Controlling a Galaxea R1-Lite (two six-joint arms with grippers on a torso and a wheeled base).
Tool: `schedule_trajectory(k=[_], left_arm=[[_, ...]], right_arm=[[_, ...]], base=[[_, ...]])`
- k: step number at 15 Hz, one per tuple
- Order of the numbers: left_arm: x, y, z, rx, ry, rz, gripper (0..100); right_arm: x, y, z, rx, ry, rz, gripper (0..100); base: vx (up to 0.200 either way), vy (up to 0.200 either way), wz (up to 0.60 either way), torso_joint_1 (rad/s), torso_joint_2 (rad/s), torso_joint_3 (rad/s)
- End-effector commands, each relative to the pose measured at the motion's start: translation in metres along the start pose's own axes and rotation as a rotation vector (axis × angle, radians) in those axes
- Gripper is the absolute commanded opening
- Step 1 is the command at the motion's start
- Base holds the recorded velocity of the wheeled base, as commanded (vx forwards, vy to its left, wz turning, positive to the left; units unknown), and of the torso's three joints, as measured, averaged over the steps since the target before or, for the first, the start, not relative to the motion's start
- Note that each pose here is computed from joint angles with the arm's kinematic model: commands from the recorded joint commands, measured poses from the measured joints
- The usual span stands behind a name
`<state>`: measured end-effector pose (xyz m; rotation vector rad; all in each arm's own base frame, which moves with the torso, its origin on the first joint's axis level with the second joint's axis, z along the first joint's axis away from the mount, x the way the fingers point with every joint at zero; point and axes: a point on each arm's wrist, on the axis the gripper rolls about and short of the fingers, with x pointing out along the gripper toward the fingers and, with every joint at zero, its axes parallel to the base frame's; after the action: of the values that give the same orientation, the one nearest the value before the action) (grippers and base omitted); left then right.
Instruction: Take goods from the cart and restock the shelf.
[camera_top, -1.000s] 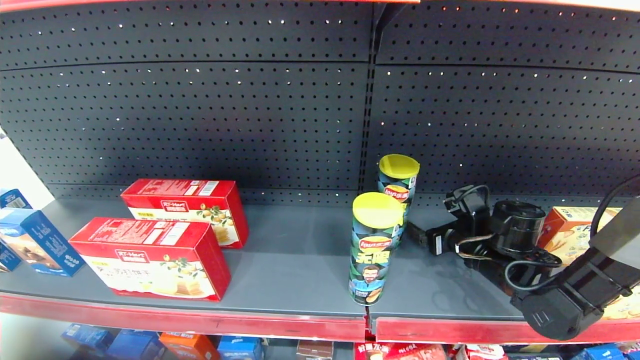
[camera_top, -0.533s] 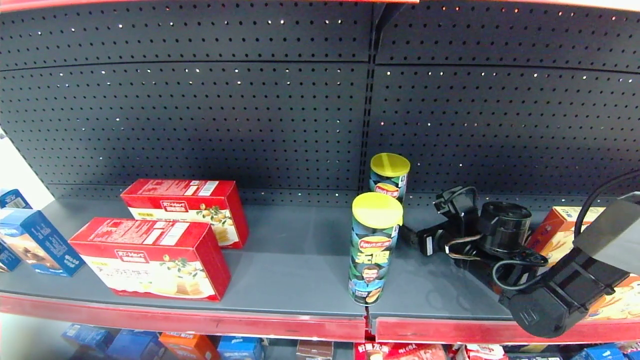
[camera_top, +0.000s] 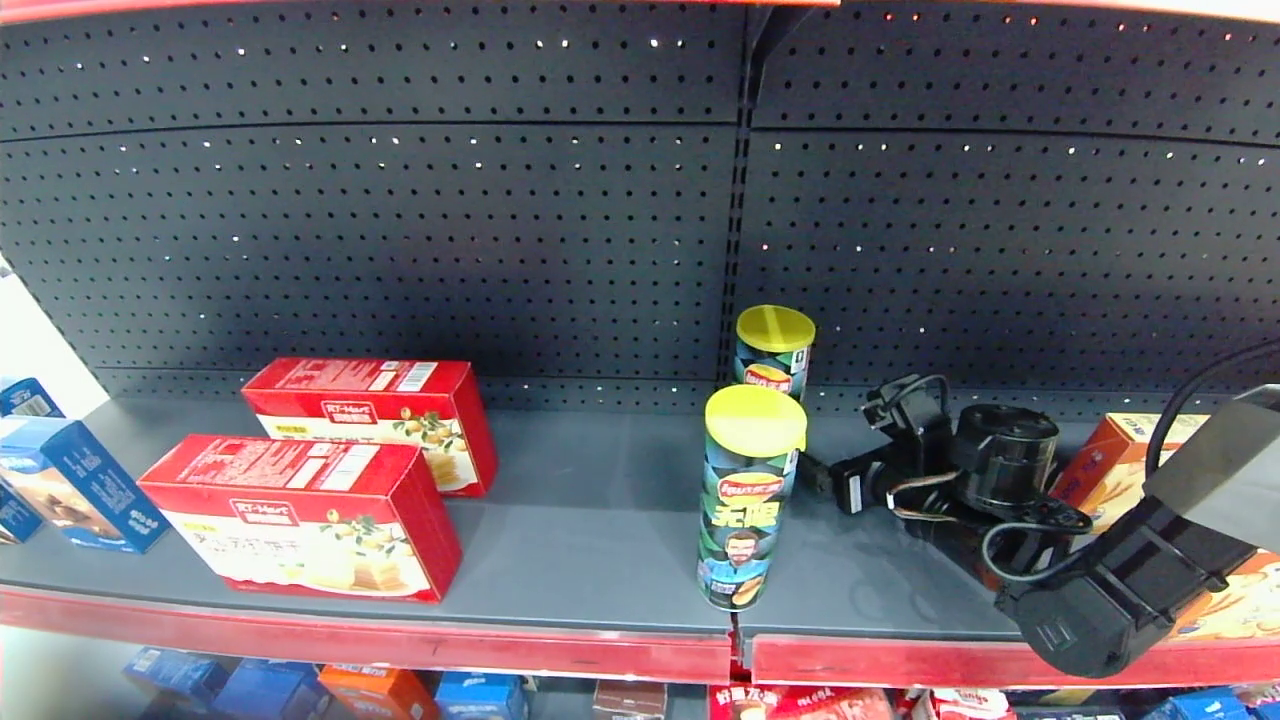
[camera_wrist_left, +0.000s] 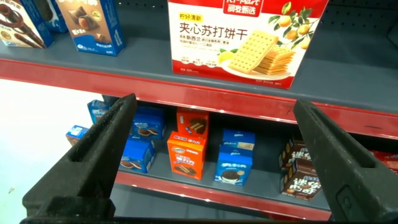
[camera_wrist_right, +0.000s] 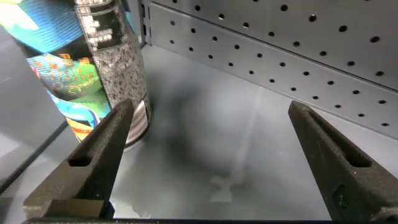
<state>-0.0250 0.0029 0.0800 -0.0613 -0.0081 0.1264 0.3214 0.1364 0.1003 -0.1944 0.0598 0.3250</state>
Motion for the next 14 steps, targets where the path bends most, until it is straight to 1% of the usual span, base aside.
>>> schedule_trajectory(k=[1, 3, 5, 11, 14], left_arm=[[0.000, 0.000, 0.000, 0.000, 0.001, 0.001, 100], [0.000, 0.000, 0.000, 0.000, 0.001, 0.002, 100], [0.000, 0.000, 0.000, 0.000, 0.001, -0.001, 100], [0.000, 0.000, 0.000, -0.002, 0.001, 0.001, 100], [0.000, 0.000, 0.000, 0.000, 0.001, 0.001, 100]], right_arm=[[-0.005, -0.002, 0.004, -0.002, -0.007, -0.003, 100], [-0.010, -0.002, 0.005, -0.002, -0.001, 0.001, 100], [-0.012, 0.002, 0.008, 0.003, -0.007, 0.015, 100], [0.006, 0.006, 0.008, 0.009, -0.032, 0.017, 100], [0.008, 0.008, 0.004, 0.008, -0.025, 0.021, 100]], base=[[0.000, 0.000, 0.00, 0.000, 0.00, 0.000], [0.000, 0.000, 0.00, 0.000, 0.00, 0.000], [0.000, 0.000, 0.00, 0.000, 0.00, 0.000], [0.000, 0.000, 0.00, 0.000, 0.00, 0.000], [0.000, 0.000, 0.00, 0.000, 0.00, 0.000]])
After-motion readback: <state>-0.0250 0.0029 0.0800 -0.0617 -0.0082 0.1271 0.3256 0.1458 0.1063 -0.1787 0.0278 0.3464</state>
